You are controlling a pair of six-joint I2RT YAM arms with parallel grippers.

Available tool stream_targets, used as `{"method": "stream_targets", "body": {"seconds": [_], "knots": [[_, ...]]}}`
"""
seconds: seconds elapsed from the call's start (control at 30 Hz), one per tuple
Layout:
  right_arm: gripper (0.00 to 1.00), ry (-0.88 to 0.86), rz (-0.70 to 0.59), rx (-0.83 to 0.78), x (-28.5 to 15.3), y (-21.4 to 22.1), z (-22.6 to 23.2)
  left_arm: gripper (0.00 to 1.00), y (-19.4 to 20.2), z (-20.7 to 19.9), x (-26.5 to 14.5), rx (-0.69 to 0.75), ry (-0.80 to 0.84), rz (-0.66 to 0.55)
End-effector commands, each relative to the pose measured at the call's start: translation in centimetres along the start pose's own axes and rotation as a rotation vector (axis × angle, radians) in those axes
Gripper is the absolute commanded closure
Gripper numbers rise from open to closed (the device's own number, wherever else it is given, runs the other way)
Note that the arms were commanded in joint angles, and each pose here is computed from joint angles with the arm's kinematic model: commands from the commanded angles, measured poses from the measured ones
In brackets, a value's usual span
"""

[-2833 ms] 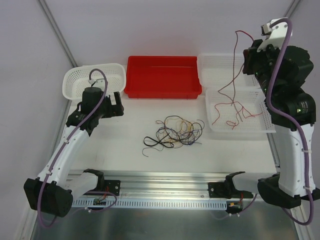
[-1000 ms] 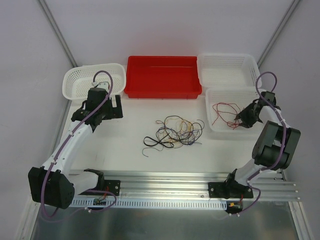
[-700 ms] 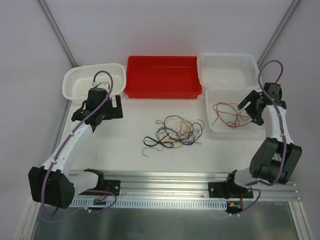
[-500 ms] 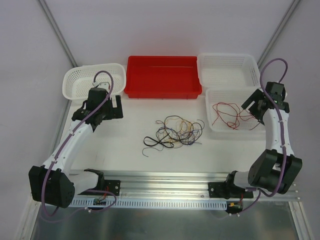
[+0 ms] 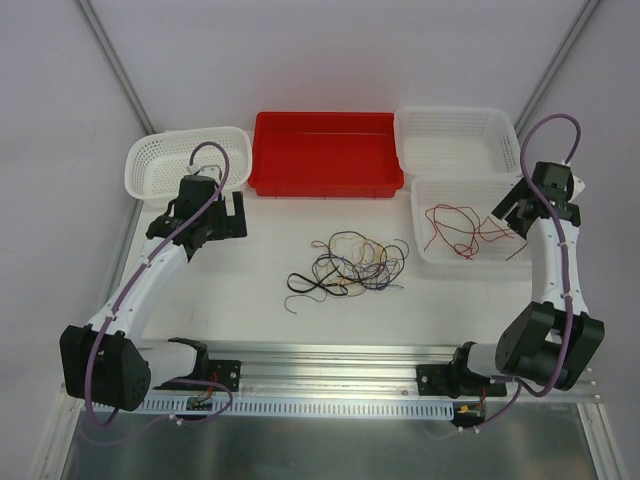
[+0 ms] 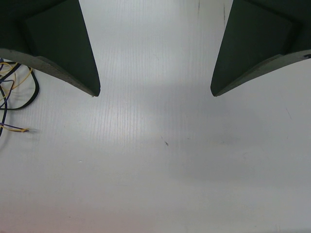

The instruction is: Untangle the cables

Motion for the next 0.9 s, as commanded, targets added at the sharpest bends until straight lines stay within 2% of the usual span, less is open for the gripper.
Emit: {"method": "stream_targets", "body": {"seconds": [0.0,0.57,0.87], "knots": [[0.11,0.067,0.013,0.005,1.8,0.9,-0.7,0.01,0.2,0.2,0.2,0.002,0.005,0.014],[0.14,0.044,0.130,-0.060,7.9,3.4,1.5,0.01,0.6,0.0,0.7,0.004,0.014,0.044],[0.14,-0.016,0.141,-0.155,7.5,3.7,4.4,0.01,0.9,-0.1,1.0,0.006,0.014,0.066]]}}
Point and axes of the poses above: each gripper's point midway between its finger pads, its own x axis out along the fingers, its own z axis along the line the jaws close on, y = z × x, the point moved 3 cm from there along -x, back along the fingers, and after that the axes turned 10 degrees about -x, right-handed, at the moved point
